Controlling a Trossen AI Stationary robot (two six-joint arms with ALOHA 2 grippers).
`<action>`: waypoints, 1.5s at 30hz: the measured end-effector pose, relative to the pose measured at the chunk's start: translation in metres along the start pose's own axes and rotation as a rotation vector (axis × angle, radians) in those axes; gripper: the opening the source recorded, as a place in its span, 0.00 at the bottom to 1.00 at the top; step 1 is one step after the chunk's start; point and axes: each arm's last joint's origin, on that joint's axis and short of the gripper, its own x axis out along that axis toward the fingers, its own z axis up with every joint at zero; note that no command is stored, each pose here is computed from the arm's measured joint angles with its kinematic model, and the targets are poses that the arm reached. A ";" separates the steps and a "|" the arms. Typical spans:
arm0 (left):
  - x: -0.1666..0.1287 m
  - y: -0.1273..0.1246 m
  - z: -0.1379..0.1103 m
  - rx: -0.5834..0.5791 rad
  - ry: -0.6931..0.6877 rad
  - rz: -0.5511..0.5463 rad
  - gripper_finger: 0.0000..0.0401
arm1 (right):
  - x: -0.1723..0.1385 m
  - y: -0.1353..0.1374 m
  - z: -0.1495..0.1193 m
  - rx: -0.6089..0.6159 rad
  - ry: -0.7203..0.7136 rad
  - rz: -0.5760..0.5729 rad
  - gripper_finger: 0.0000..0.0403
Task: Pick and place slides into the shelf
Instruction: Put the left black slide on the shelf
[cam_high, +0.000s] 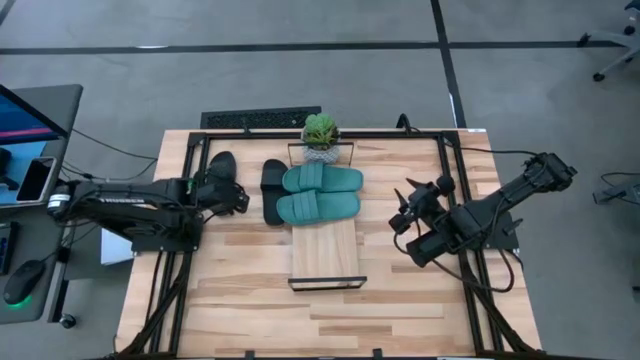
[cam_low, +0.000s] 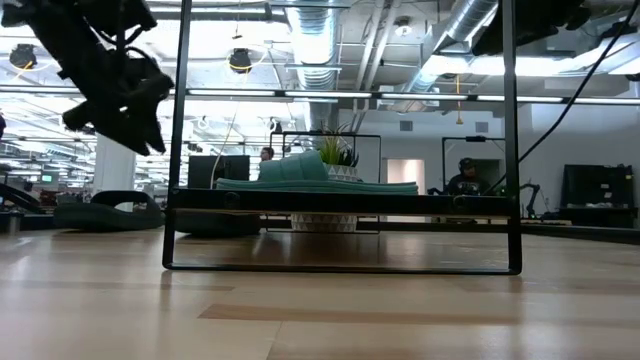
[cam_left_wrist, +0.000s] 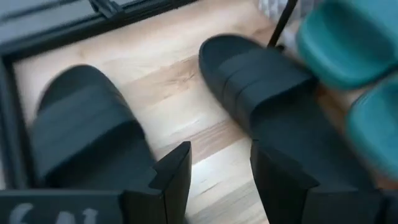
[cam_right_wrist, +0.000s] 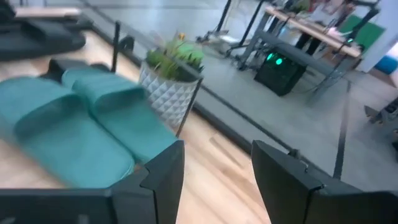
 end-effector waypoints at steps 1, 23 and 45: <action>0.001 0.000 0.000 -0.036 -0.026 -0.022 0.39 | 0.000 -0.001 0.000 0.012 -0.013 -0.010 0.44; 0.010 0.011 -0.008 0.012 -0.077 0.008 0.39 | -0.002 -0.023 0.001 0.154 -0.173 -0.100 0.43; 0.047 0.005 0.005 0.096 0.031 0.061 0.39 | -0.018 -0.068 0.008 0.336 -0.165 0.002 0.44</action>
